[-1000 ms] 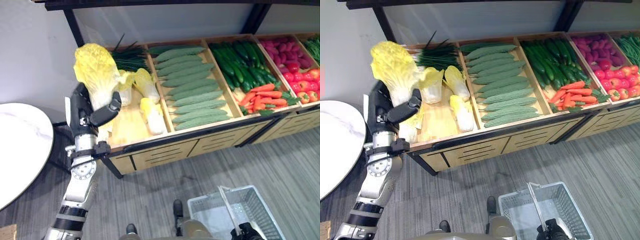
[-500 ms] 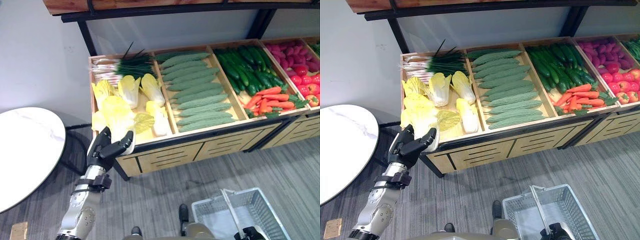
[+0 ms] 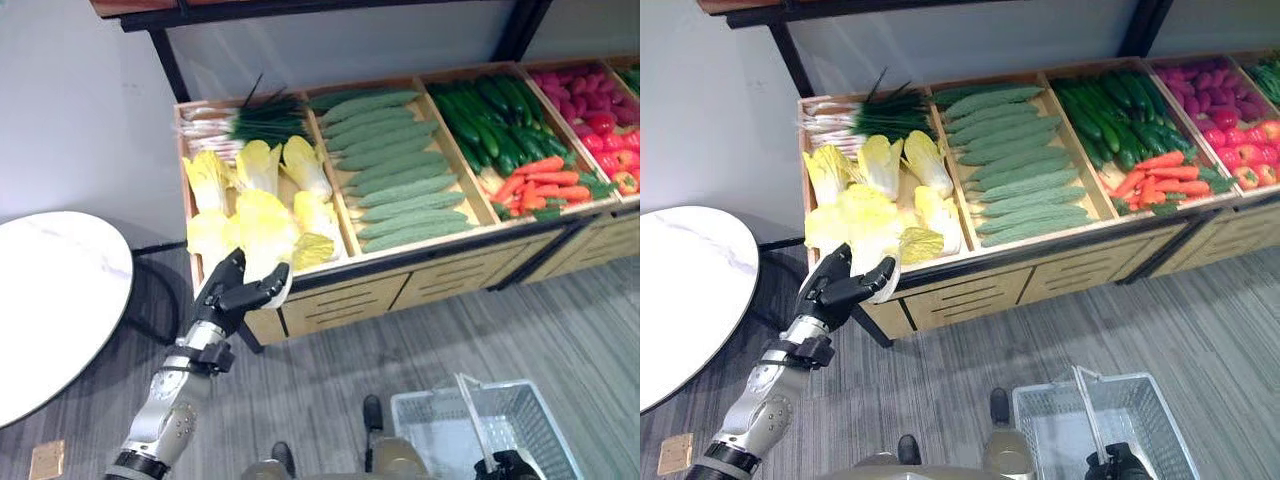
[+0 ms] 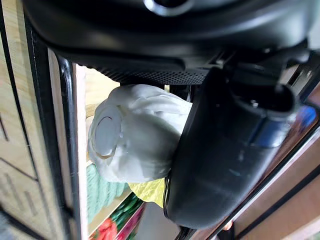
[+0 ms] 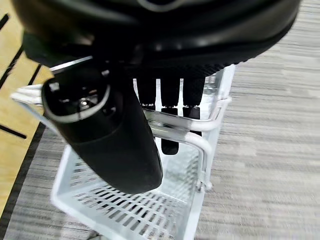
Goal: Get the vegetables into the basket
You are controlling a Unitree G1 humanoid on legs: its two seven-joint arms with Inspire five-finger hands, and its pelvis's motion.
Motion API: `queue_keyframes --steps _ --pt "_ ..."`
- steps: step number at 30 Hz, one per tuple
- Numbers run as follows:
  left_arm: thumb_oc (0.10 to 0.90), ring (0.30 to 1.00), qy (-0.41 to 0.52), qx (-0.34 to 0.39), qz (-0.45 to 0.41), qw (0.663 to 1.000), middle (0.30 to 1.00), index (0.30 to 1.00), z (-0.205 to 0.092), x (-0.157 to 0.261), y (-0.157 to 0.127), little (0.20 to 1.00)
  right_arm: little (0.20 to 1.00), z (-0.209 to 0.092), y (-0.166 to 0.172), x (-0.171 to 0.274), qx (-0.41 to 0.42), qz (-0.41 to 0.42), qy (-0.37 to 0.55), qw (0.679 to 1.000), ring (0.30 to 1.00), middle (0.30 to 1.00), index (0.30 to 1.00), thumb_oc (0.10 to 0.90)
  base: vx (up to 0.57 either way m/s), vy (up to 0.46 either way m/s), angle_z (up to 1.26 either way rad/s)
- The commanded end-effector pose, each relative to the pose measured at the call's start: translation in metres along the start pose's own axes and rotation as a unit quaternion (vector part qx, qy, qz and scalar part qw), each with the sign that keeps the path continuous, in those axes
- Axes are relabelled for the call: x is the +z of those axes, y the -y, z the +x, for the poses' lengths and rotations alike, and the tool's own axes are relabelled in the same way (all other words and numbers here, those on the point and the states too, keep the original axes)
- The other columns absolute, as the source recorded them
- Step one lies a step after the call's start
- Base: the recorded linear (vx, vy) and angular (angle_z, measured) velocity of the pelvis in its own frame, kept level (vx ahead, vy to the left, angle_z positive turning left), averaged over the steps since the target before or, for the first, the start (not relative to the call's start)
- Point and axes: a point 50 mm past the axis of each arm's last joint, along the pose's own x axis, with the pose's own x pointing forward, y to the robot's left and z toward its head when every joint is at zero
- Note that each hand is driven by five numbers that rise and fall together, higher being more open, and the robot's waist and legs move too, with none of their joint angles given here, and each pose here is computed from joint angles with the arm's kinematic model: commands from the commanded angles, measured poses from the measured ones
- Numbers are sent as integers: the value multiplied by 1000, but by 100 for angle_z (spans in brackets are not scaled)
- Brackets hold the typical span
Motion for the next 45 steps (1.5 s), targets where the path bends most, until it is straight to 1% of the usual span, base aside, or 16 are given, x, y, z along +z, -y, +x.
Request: queue_keyframes --steps 1,10,16,23,27,28,32,36,42,45 --pt "400 300 133 -81 50 987 300 300 21 56 20 300 300 1 9 5 -12 -11 13 1000 300 300 300 400 -185 155 -52" --pt "400 300 136 -79 66 985 300 300 14 62 17 300 300 2 7 7 -11 -21 19 1000 300 300 300 400 -97 86 -58" --pt "400 300 136 -88 78 984 300 300 13 63 19 300 300 1 5 2 -7 -27 11 1000 300 300 300 400 -25 -111 -68" --pt "400 300 133 -98 77 983 300 300 15 62 23 300 300 -1 6 -5 -10 -19 4 1000 300 300 300 400 2 -168 -19" --pt "400 300 127 -108 68 984 300 300 18 57 28 300 300 0 11 -5 -22 -9 4 1000 300 300 300 400 -8 -191 -18" --pt "400 300 126 -115 62 983 300 300 22 55 34 300 300 -1 14 -8 -28 -6 -3 1000 300 300 300 400 -5 -219 -19" --pt "400 300 132 -121 61 982 300 300 27 57 37 300 300 -2 18 -11 -37 3 -4 999 300 300 300 400 -7 -241 -18" --pt "400 300 135 -131 63 980 300 300 30 53 46 300 300 0 46 -13 -74 11 -19 997 300 300 300 400 -19 -62 -65" --pt "400 300 154 -119 75 978 300 300 27 61 42 300 300 4 52 4 -73 -12 3 997 300 300 300 400 53 60 -100" --pt "400 300 156 -125 72 977 300 300 28 62 44 300 300 4 50 3 -72 -10 3 997 300 300 300 400 71 199 -88"
